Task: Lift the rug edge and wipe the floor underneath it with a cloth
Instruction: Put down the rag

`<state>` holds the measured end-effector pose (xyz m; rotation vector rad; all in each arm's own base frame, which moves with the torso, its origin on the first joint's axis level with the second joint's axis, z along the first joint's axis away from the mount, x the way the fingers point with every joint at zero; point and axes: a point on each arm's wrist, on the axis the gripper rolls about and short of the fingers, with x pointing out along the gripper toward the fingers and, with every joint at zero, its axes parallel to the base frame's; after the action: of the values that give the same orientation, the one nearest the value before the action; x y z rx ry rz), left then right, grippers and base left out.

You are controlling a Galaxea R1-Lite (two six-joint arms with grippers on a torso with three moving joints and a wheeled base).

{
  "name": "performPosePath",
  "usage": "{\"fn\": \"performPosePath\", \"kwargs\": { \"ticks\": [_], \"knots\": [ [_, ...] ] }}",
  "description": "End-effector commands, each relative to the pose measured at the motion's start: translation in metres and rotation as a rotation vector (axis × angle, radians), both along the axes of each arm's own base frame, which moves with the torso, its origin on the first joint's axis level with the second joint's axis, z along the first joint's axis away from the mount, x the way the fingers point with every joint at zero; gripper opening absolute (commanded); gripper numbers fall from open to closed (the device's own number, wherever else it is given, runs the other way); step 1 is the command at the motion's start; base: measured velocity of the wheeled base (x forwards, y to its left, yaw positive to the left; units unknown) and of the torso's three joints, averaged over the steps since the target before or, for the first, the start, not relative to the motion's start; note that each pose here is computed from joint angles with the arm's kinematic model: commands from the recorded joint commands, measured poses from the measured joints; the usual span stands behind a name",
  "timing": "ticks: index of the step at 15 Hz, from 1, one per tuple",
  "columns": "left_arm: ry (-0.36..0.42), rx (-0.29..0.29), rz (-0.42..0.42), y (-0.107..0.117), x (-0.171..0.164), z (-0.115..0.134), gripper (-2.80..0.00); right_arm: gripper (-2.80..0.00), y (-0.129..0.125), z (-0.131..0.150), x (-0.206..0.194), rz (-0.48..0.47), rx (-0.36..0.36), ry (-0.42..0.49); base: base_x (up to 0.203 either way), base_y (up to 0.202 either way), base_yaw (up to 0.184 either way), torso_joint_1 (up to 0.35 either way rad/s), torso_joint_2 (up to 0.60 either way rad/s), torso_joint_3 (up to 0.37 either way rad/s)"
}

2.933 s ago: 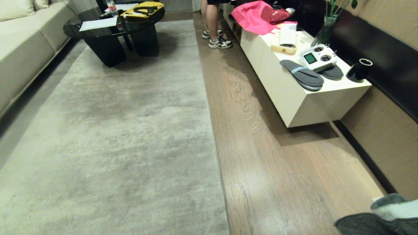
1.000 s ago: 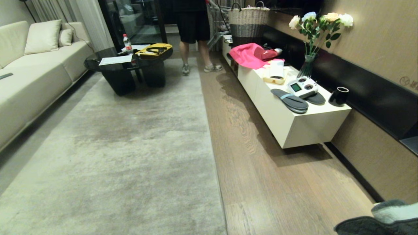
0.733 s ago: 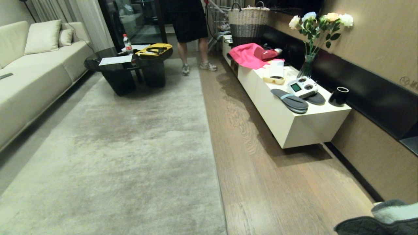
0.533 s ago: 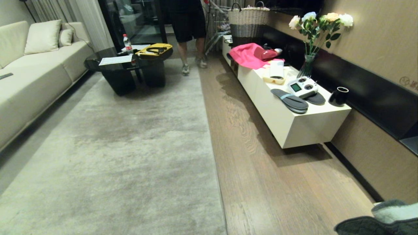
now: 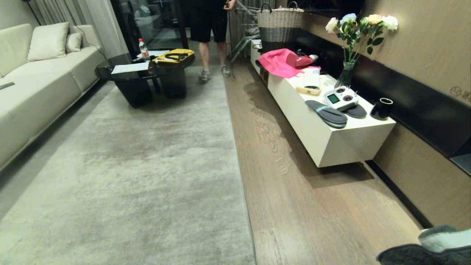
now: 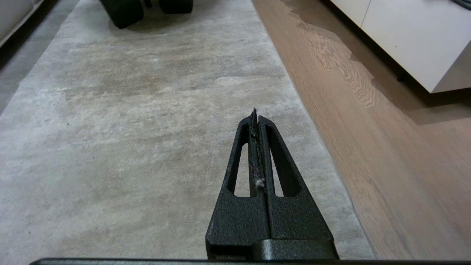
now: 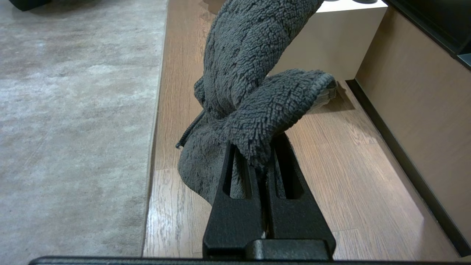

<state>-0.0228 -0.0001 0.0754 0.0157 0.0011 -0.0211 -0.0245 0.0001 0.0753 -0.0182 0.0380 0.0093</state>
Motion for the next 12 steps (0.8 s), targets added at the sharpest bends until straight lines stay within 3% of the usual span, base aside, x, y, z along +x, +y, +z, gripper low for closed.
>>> {"fn": "performPosePath", "kwargs": {
  "ticks": [1, 12],
  "knots": [
    [0.000, 0.000, 0.000, 0.0000, 0.0000, -0.0001, -2.80, -2.80, 0.0000, 0.0000, 0.0000, 0.000, -0.002, 0.000, 0.000, 0.000, 0.000, 0.000, 0.00, 0.000],
    [0.000, 0.000, 0.000, 0.0000, 0.0000, -0.0001, -2.80, -2.80, 0.0000, 0.0000, 0.0000, 0.000, -0.002, 0.000, 0.000, 0.000, 0.000, 0.000, 0.00, 0.000]
  ]
}}
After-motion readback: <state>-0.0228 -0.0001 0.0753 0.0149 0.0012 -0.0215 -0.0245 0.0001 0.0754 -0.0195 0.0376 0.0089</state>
